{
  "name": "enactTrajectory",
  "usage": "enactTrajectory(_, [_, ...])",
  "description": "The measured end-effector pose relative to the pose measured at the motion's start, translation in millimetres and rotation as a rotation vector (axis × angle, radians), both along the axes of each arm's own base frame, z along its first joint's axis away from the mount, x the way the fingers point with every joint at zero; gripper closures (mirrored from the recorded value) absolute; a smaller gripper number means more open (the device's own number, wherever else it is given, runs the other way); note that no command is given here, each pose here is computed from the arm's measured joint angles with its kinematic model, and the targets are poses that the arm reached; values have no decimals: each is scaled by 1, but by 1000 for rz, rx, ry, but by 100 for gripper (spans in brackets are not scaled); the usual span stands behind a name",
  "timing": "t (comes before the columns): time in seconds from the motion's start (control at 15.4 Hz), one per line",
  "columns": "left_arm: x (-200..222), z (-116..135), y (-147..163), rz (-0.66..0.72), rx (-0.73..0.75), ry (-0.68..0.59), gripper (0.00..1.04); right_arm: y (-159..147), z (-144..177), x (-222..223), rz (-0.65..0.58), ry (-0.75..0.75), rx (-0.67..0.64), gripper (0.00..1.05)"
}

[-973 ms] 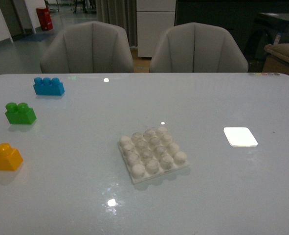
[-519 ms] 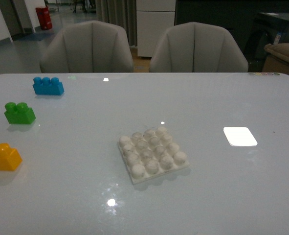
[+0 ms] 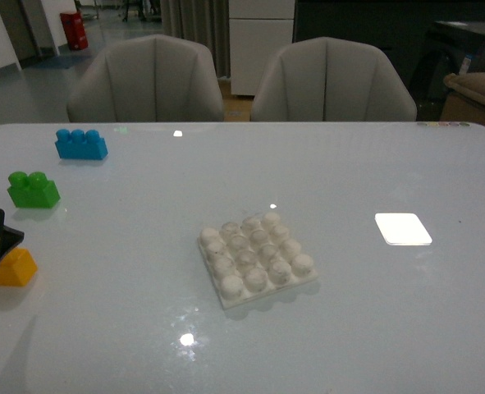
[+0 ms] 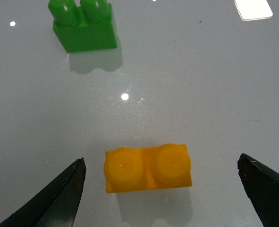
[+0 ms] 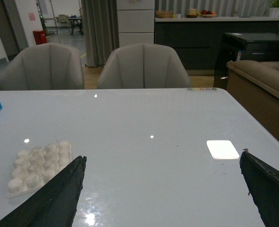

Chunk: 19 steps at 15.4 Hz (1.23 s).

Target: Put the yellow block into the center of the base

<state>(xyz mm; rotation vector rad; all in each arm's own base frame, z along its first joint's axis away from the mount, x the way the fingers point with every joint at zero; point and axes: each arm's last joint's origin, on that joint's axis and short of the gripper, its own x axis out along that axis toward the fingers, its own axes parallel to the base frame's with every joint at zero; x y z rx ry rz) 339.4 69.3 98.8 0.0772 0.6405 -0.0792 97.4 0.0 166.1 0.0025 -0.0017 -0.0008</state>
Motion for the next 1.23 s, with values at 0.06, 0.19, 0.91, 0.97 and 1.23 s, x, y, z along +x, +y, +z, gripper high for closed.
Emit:
enactTrajectory(0.06, [2,-2,4,11,-2,4,7,0,0,0,0,0,0,6])
enactTrajectory(0.19, [9,0,9,31,-10,-5,7,0,0,0,0,0,0,6])
enactTrajectory(0.91, [10,-21,-8,36,-83,78,7,0,0,0,0,0,0,6])
enactTrajectory(0.97, [10,-25,-9,36,-81,84,7,0,0,0,0,0,0,6])
enactTrajectory(1.23, [10,-35,-9,48,-78,106,9,0,0,0,0,0,0,6])
